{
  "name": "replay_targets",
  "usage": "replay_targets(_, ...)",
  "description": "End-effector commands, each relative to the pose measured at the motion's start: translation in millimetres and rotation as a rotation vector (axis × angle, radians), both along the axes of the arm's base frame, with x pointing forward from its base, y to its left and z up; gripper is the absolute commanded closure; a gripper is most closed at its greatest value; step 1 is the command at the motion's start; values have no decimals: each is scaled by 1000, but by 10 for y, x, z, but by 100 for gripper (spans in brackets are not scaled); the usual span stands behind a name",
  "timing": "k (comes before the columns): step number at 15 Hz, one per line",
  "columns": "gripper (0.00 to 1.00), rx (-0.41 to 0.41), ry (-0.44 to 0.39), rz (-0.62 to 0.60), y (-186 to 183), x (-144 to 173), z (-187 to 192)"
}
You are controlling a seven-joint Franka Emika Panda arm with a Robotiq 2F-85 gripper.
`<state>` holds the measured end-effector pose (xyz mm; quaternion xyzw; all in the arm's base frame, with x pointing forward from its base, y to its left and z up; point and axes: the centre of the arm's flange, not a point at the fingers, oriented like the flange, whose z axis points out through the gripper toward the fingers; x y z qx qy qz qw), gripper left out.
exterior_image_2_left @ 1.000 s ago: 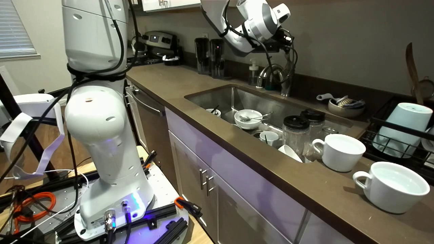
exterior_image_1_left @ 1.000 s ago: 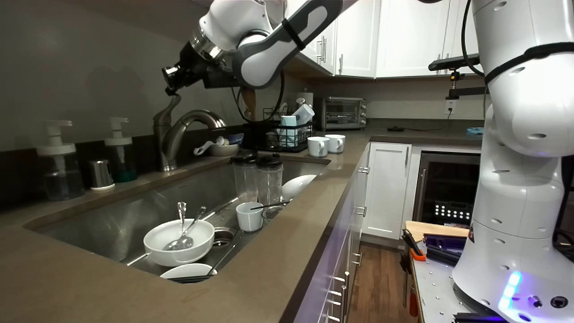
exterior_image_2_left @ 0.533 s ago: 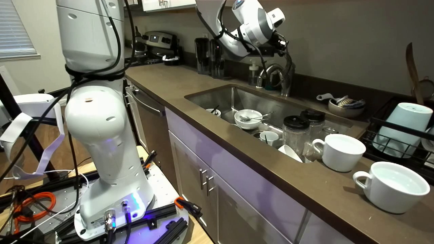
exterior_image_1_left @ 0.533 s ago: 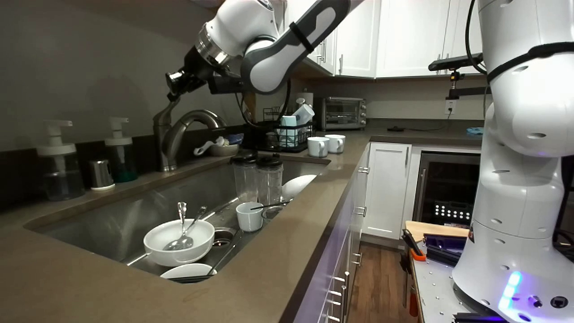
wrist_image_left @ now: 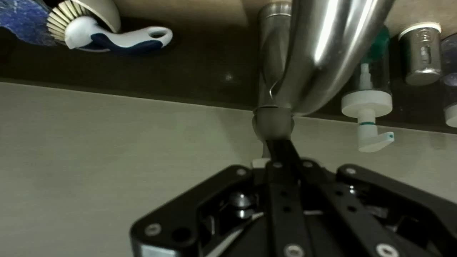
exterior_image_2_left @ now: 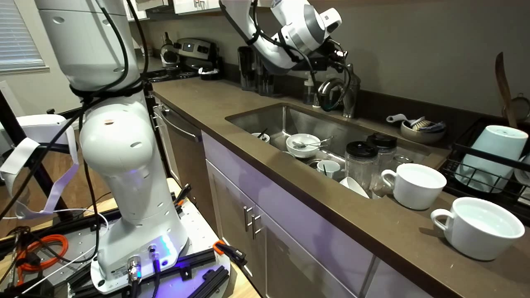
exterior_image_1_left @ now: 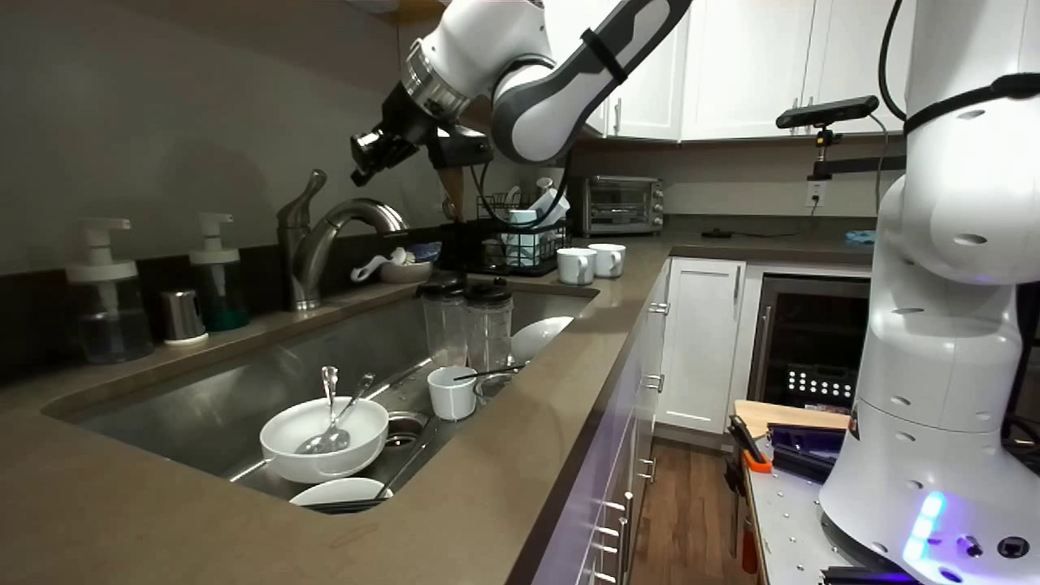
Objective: Close the faucet of the sink.
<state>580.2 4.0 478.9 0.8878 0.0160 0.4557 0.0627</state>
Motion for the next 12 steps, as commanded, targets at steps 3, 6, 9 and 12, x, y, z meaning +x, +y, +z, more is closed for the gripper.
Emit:
replay_targets(3,97,-28,22,-29,167,-672,270)
replay_targets(6,97,-32,78,-51,207,-967,348)
replay_targets(9,97,15,166,-75,231,-1222,413)
replay_targets(12,97,48,240,-94,261,-1428,512)
